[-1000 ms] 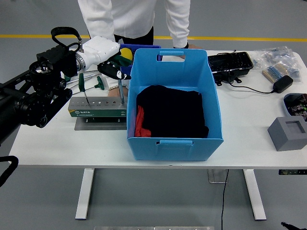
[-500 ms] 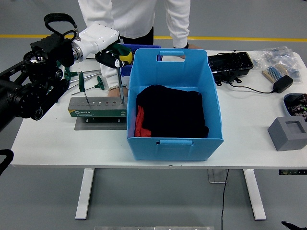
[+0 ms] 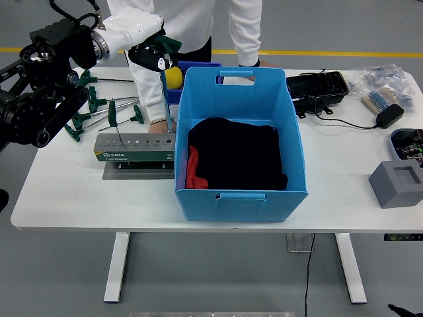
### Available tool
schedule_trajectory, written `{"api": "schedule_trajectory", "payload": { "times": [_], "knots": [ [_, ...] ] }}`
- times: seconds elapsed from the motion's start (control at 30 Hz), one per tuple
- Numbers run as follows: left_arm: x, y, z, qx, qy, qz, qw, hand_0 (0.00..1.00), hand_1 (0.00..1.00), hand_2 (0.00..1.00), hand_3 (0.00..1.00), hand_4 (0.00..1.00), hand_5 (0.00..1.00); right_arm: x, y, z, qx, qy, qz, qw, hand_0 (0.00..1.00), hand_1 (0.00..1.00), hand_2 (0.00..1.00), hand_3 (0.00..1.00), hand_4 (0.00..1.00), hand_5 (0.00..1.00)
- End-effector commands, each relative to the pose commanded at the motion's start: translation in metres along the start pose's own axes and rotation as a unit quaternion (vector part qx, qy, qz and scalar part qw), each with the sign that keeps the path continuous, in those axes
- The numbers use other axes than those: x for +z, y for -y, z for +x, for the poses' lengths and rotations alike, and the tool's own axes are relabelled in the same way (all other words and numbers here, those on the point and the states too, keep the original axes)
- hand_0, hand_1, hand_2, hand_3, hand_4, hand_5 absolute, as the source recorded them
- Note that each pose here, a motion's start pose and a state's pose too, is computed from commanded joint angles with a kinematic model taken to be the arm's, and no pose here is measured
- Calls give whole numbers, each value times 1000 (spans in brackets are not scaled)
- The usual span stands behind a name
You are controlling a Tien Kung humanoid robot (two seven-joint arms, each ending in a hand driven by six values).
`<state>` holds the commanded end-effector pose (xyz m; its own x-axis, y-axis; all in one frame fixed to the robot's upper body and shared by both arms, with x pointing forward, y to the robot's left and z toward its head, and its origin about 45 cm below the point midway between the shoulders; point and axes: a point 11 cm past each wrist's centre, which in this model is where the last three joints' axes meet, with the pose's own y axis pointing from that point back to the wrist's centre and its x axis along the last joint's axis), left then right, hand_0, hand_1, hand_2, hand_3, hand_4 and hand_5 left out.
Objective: Lift tool from toolbox,place it in box,lift tool from toolbox,place it in box
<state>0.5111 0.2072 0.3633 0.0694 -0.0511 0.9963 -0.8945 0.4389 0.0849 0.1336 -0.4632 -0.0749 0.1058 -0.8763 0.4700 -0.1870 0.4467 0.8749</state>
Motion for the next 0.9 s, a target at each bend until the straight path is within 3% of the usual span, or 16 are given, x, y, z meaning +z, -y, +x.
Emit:
{"api": "schedule_trajectory", "payload": {
  "times": [0.5,0.6,0.73,0.9],
  "knots": [
    [34,-3,58,66,-11,-46,997,57,2,25,36,708,459,0,0,1,1,0,0,1000,623,601,666,540,782,661],
    [51,-3,64,77,-29,-66,994,57,2,25,36,708,459,0,0,1,1,1,-1,1000,623,601,666,540,782,661],
    [87,0,66,83,-41,-112,989,57,2,26,40,706,453,-1,0,2,1,-2,0,1000,622,600,666,540,782,661],
    [128,4,49,65,-60,-161,983,57,2,26,41,702,450,0,0,2,1,0,0,1000,622,601,666,540,781,661]
  ]
}}
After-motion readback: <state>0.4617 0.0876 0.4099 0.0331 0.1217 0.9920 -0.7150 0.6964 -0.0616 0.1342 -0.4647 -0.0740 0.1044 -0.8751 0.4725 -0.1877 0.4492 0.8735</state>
